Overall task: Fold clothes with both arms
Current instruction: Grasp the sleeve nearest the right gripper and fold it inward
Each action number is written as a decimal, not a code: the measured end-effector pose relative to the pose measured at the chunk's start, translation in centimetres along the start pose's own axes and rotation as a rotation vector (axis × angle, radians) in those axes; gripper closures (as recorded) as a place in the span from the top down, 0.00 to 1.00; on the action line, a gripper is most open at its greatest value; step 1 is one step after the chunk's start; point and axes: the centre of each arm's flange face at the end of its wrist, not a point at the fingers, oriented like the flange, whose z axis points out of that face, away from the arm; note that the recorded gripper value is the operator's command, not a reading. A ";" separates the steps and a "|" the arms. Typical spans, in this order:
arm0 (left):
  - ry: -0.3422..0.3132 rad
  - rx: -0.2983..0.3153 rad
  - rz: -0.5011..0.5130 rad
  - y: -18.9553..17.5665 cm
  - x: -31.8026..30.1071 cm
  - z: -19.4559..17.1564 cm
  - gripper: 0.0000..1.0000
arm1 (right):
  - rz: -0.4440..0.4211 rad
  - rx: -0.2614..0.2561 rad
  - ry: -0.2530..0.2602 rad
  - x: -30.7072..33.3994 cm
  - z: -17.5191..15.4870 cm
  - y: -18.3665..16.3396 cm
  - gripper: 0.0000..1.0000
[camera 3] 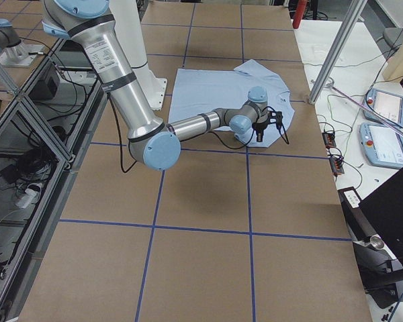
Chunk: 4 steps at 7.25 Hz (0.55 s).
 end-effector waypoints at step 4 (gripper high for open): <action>0.001 0.004 0.004 0.0 0.2 -0.2 1.00 | 0.209 0.022 -0.042 -15.7 0.0 2.2 0.00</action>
